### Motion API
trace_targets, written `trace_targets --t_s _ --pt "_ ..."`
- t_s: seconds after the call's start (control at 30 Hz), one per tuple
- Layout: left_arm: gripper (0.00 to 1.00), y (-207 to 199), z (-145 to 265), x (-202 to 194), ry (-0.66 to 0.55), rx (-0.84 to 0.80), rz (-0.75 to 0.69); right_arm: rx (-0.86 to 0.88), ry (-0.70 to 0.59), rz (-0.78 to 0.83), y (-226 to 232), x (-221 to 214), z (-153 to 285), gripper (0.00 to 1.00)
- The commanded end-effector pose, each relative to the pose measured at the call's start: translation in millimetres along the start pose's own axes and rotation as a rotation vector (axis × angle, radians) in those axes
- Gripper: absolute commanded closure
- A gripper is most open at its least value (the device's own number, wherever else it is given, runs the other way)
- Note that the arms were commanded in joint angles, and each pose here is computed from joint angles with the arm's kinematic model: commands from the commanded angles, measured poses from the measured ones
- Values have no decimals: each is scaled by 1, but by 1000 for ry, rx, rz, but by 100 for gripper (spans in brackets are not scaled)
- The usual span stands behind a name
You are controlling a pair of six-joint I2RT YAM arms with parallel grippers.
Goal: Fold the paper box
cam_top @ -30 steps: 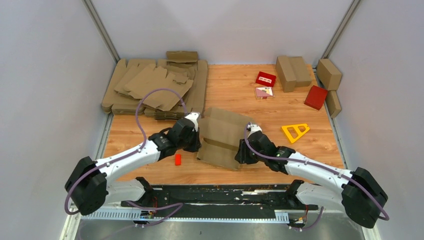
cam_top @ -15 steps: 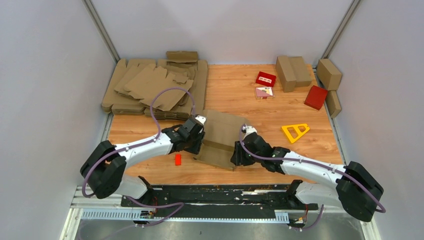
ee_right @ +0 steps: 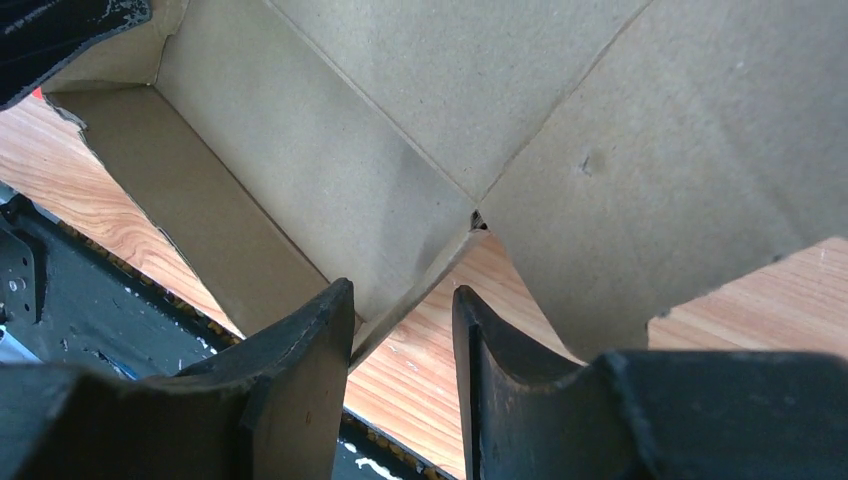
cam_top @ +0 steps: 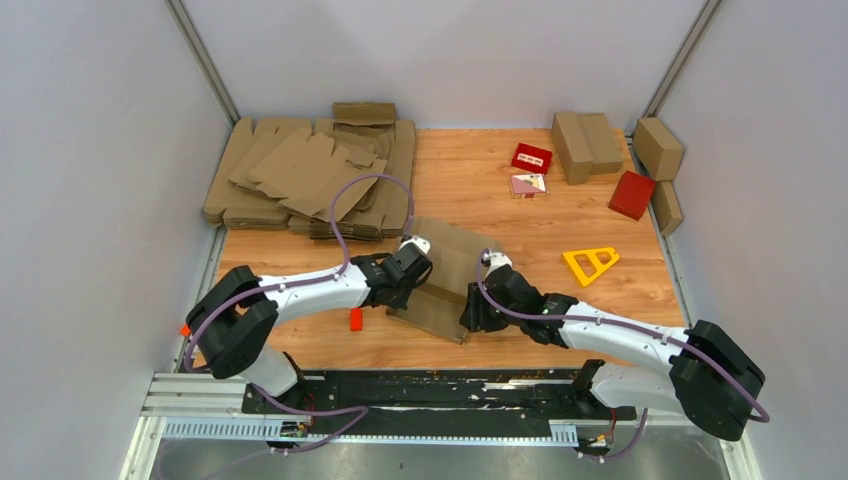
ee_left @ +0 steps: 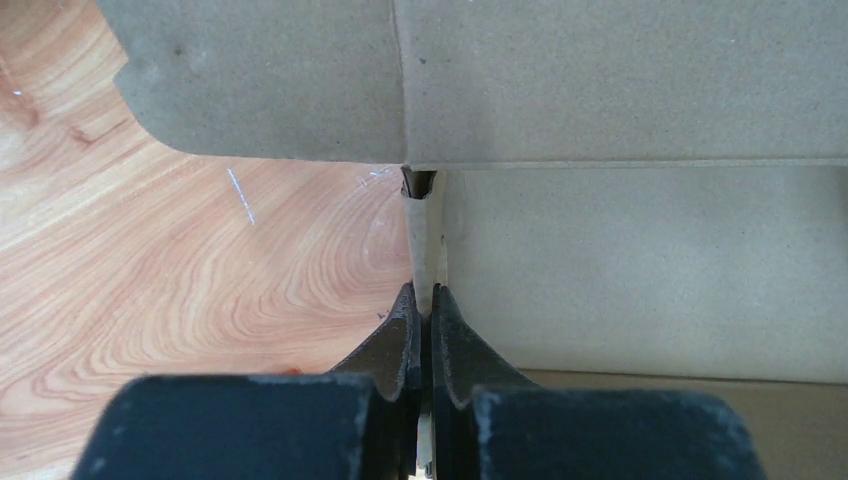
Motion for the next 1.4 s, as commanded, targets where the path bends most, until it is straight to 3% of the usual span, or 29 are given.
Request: trace_targets --t_s 0.0,0.13,0.27,0.43,0.5,0.67,0.87,1.07,1.23,1.37 --pt "100 21 2 -7 39 158 -59 27 -62 0 16 19 2 59" --pt "100 28 3 -6 51 235 -85 16 -71 7 15 22 5 58" --pt "82 29 -1 -8 60 258 -91 -6 -87 20 10 24 8 57" --pt "68 27 -7 -8 64 260 -92 -8 -72 31 10 22 6 57" --pt "71 26 -10 -8 69 261 -96 -2 -62 32 12 21 4 57" --pt "93 32 -13 -12 90 304 -115 -26 -47 40 9 19 2 58" --pt "92 38 -10 -11 80 336 -115 -32 -54 44 7 20 3 58" --pt "48 33 -2 1 23 285 -96 -30 -53 55 9 22 4 57" --pt "32 27 14 15 -69 197 -49 -37 -61 71 11 27 9 55" --pt "29 24 21 20 -129 81 27 -21 -90 86 16 35 21 51"
Point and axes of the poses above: each gripper's point midway between its finger pads, its own z axis back along the fingers, its own y axis along the line the jaws close on, x = y × z, the point moved 1 cm from there along z, back along the fingers, and after that the axes turned 8 degrees about -z, right-handed, at the moved point
